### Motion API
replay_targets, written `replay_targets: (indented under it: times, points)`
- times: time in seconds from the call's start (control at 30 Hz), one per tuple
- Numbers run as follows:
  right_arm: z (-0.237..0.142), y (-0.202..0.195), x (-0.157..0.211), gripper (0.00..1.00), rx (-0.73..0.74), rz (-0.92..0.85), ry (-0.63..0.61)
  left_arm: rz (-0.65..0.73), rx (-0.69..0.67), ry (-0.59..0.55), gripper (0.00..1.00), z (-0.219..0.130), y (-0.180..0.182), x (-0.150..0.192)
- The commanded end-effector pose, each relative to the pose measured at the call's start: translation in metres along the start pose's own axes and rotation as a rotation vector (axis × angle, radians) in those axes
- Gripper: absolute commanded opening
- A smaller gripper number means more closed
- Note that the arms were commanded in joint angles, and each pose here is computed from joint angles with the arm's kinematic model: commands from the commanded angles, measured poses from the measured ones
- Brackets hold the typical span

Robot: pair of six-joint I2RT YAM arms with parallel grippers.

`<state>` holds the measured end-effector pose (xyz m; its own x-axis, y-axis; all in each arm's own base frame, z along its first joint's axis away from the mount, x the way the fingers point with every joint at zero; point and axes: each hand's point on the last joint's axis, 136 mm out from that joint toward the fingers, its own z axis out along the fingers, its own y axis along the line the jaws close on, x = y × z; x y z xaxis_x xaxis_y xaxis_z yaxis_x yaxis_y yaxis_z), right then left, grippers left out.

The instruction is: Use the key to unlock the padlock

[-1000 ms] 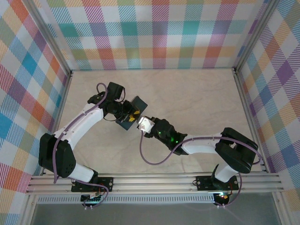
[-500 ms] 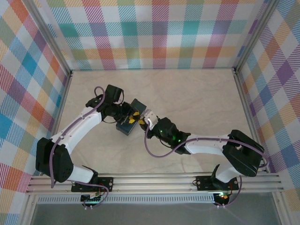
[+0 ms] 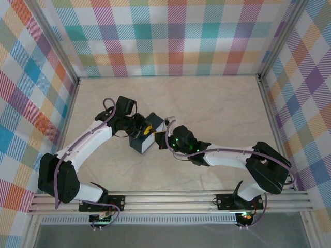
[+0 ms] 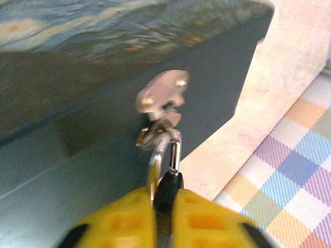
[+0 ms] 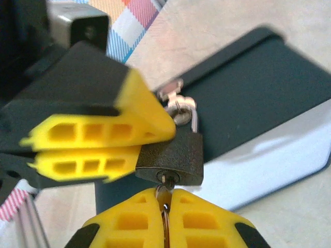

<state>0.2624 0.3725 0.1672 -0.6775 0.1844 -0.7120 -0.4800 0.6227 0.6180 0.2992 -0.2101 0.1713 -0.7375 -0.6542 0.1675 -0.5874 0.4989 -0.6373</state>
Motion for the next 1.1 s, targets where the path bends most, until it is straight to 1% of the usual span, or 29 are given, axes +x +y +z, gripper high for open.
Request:
replay_targets:
  times: [0.0, 0.07, 0.17, 0.33, 0.43, 0.57, 0.73, 0.83, 0.9, 0.93, 1.07]
  points:
    - [0.009, 0.000, 0.000, 0.00, -0.019, 0.240, 0.009, 0.005, 0.034, 0.020, 0.00, -0.008, -0.003, 0.011]
    - [0.008, -0.003, 0.003, 0.00, -0.005, 0.231, 0.018, 0.012, 0.029, 0.017, 0.01, -0.009, -0.003, 0.011]
    - [0.002, -0.015, 0.007, 0.00, 0.058, 0.187, 0.035, 0.043, 0.016, -0.003, 0.10, -0.017, -0.003, 0.006]
    - [-0.014, -0.042, 0.004, 0.03, 0.141, 0.123, 0.041, 0.112, -0.002, -0.049, 0.33, -0.037, -0.007, -0.002]
    - [-0.016, -0.049, 0.000, 0.03, 0.163, 0.072, 0.062, 0.121, -0.012, -0.069, 0.39, -0.045, -0.005, -0.009]
    - [-0.016, -0.055, -0.002, 0.03, 0.170, 0.031, 0.083, 0.146, -0.037, -0.108, 0.42, -0.049, 0.000, -0.021]
    - [-0.019, -0.073, 0.004, 0.09, 0.226, -0.006, 0.123, 0.267, -0.152, -0.183, 0.44, -0.049, 0.014, -0.039]
    - [-0.024, -0.090, 0.014, 0.14, 0.266, -0.023, 0.158, 0.302, -0.193, -0.199, 0.44, -0.044, 0.023, -0.045]
    - [-0.030, -0.102, 0.021, 0.19, 0.286, -0.024, 0.185, 0.315, -0.212, -0.210, 0.44, -0.041, 0.028, -0.049]
    - [-0.034, -0.109, 0.025, 0.24, 0.302, -0.022, 0.198, 0.324, -0.219, -0.213, 0.44, -0.039, 0.029, -0.050]
    - [-0.050, -0.129, 0.033, 0.33, 0.350, -0.025, 0.210, 0.349, -0.239, -0.220, 0.44, -0.033, 0.030, -0.054]
